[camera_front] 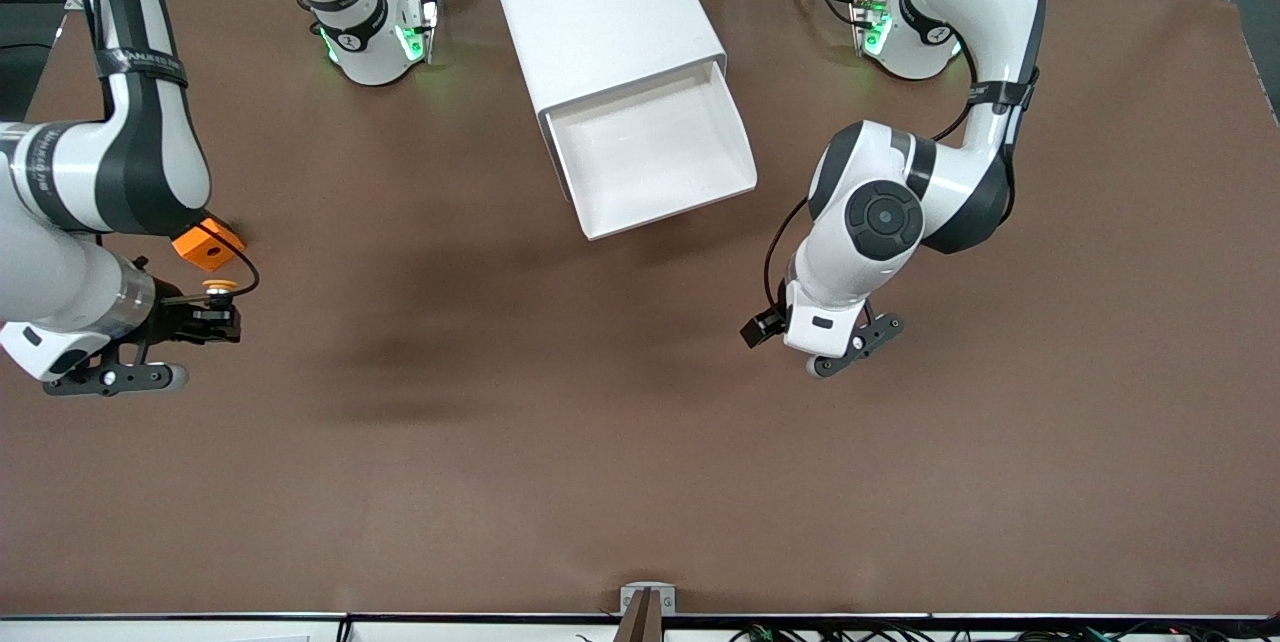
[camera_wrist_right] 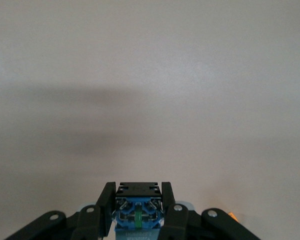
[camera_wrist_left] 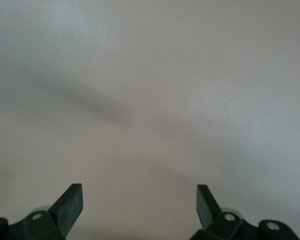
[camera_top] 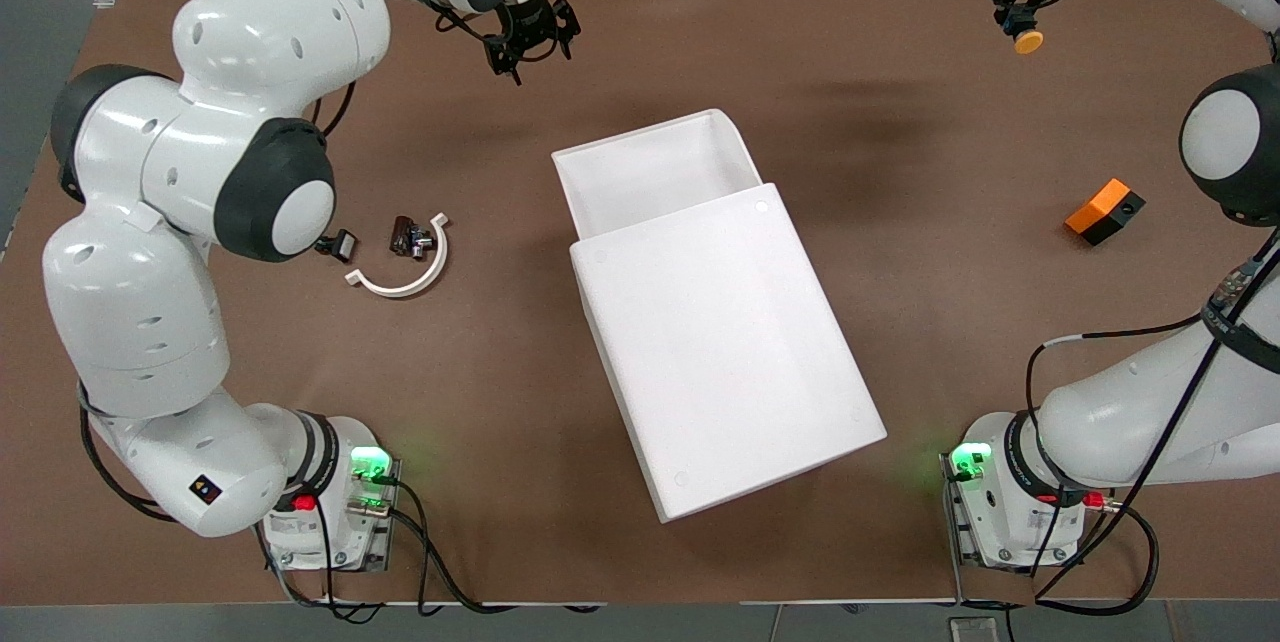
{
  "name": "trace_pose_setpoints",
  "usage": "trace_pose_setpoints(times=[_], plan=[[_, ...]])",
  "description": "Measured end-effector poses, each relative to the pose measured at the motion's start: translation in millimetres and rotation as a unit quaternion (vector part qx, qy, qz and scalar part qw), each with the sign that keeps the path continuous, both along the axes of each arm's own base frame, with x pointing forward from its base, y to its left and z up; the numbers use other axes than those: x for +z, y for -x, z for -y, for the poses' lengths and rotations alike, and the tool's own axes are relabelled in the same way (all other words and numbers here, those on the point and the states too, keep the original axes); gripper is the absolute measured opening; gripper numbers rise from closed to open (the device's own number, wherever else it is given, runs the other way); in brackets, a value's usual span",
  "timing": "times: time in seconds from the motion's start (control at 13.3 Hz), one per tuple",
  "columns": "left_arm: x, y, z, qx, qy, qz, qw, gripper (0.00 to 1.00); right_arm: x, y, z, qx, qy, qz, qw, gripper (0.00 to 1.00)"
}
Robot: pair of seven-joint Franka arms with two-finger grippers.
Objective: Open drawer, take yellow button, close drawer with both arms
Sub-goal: 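Carry the button toward the orange block while the left gripper pushes the drawer, then push the drawer fully shut with the left gripper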
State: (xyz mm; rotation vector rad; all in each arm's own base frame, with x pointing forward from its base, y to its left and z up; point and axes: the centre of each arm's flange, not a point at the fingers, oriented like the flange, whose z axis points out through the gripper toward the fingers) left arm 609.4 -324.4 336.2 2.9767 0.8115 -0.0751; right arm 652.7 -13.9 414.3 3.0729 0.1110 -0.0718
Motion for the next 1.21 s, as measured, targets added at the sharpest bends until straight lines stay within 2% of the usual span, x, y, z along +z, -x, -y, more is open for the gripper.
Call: trace_pose_setpoints(times=[0.3, 0.53, 0.75, 0.98, 1.21], plan=[[-21, 9, 20, -0.018, -0.001, -0.012, 1.0, 1.0, -39, 6, 22, 0.001, 0.0, 0.023, 1.0, 0.41], [-23, 27, 49, -0.078, 0.011, -0.019, 0.997, 1.0, -65, 7, 51, 0.024, 0.0, 0.036, 0.999, 0.41], [-27, 51, 82, -0.114, 0.024, -0.033, 0.993, 1.0, -100, 2, 69, 0.027, 0.002, 0.041, 0.999, 0.41], [-20, 81, 110, -0.124, 0.032, -0.058, 0.99, 1.0, -129, 3, 69, 0.029, 0.0, 0.034, 0.999, 0.41], [3, 110, 118, -0.133, 0.033, -0.083, 0.987, 1.0, -150, 13, 80, 0.021, 0.001, 0.046, 0.999, 0.41]])
